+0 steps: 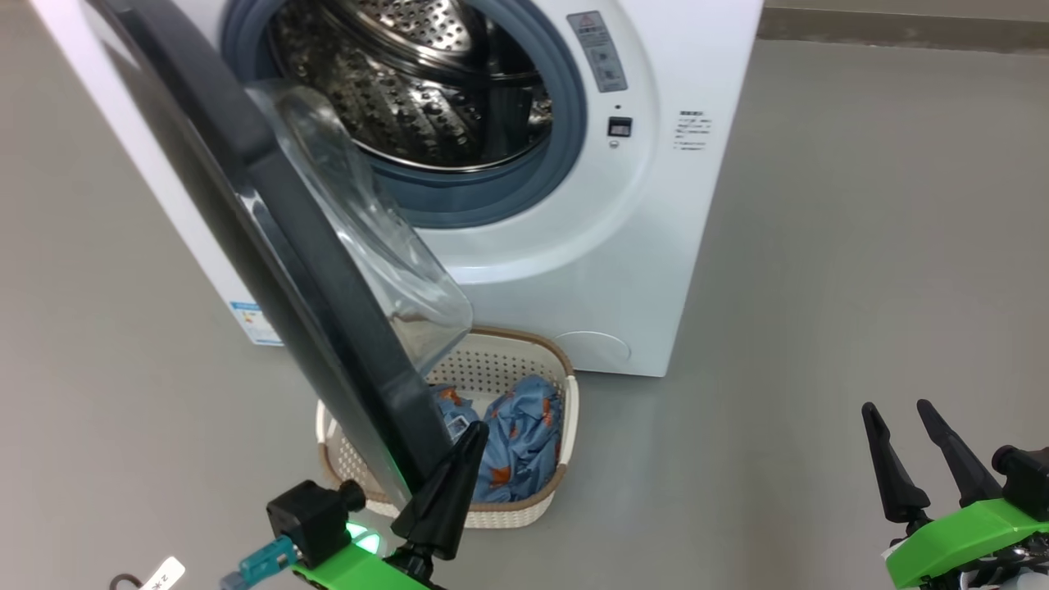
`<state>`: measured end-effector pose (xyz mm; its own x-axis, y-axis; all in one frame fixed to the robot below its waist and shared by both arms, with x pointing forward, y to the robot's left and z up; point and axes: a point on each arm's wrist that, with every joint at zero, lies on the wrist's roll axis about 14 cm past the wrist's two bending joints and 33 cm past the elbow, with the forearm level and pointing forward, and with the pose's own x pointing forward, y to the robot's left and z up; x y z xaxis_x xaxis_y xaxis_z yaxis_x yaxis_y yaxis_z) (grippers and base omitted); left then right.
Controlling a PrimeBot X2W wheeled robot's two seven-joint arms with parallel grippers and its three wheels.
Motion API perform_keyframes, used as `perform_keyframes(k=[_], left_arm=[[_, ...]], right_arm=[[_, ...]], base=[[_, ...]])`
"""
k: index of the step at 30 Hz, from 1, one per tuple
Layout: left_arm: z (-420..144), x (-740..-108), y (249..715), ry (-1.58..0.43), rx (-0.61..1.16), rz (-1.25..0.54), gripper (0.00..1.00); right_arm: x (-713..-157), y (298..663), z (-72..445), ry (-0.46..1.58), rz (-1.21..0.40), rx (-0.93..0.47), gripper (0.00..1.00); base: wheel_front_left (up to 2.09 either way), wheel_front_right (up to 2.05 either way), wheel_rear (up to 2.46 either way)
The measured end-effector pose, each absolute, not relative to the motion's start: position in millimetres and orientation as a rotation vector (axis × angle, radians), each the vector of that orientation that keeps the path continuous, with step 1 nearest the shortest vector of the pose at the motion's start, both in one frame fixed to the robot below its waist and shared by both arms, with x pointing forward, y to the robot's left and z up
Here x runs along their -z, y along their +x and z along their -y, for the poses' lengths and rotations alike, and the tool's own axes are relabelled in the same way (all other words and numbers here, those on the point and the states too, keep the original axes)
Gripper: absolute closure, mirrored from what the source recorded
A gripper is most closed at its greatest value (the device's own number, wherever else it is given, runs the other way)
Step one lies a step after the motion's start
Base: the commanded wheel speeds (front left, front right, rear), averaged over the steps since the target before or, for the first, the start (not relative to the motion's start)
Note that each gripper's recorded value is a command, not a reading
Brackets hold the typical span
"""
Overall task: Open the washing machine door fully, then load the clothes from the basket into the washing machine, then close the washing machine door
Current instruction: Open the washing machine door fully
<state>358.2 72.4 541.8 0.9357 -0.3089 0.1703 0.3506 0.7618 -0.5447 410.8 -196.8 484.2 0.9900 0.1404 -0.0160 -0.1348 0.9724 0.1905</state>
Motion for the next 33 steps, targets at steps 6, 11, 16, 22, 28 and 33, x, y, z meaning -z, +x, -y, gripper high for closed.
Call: perform_keyframes(k=[6, 11, 16, 22, 28, 33], left_arm=[[-80, -543, 355, -0.611, 0.336, 0.08, 1.0], [-89, -542, 351, -0.611, 0.306, 0.087, 1.0], [-103, -544, 348, -0.602, 0.265, 0.101, 1.0], [-126, -543, 339, -0.578, 0.188, 0.111, 1.0], [-149, -543, 327, -0.544, 0.104, 0.117, 1.0], [-174, -544, 317, -0.517, 0.02, 0.133, 1.0]], right_arm=[[-482, 418, 184, 0.193, -0.038, -0.173, 0.0], [-479, 425, 171, 0.194, -0.046, -0.206, 0.0], [-477, 432, 156, 0.187, -0.053, -0.246, 0.0], [-478, 440, 137, 0.188, -0.053, -0.296, 0.0], [-479, 446, 117, 0.188, -0.051, -0.348, 0.0], [-481, 450, 101, 0.19, -0.05, -0.387, 0.0]], base=[[0.0, 0.0, 0.0], [0.0, 0.0, 0.0], [0.0, 0.0, 0.0], [0.0, 0.0, 0.0], [0.0, 0.0, 0.0], [0.0, 0.0, 0.0]])
